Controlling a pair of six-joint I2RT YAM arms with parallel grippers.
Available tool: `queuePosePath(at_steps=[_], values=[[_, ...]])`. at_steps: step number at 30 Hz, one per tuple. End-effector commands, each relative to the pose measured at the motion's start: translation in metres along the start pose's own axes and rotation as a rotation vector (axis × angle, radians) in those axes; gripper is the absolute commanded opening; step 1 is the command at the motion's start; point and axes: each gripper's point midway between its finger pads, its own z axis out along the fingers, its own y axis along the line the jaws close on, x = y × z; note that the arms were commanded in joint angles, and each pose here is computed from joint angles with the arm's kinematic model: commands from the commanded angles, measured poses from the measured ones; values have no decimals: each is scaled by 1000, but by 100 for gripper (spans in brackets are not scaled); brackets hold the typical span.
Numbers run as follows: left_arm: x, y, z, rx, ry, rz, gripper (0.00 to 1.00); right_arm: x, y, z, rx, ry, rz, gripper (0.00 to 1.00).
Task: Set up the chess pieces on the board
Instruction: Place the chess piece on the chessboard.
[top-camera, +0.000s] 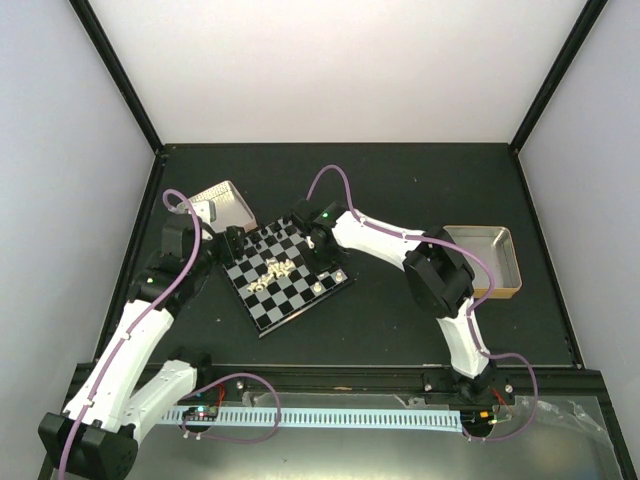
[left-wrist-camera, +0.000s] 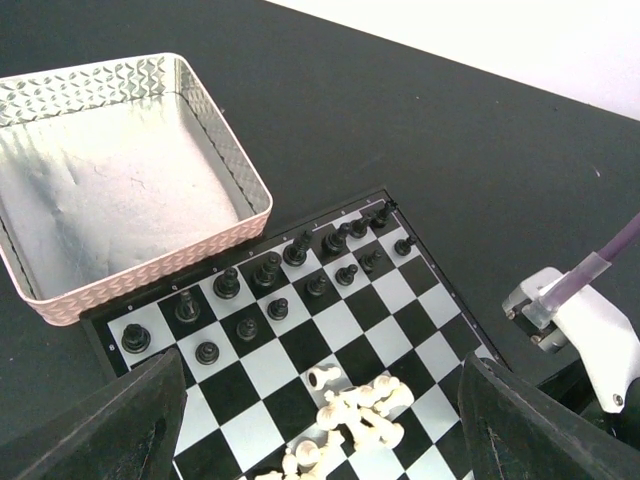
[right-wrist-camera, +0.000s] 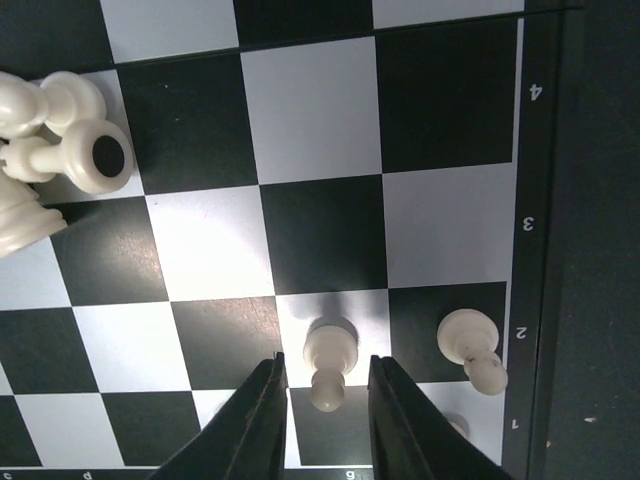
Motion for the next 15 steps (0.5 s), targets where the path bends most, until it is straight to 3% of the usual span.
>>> queuePosePath(at_steps=[1,9,15], values=[[-3,-3,-2,9,-17,-1,77,-9,4,-19,-11,-69,19,27],[22,-18,13,105,73,13,75,-29,14,-61,-98,-239,69,33],[68,-23,39,175,235,-51,59,-27,11,-74,-144,-345,118,34]])
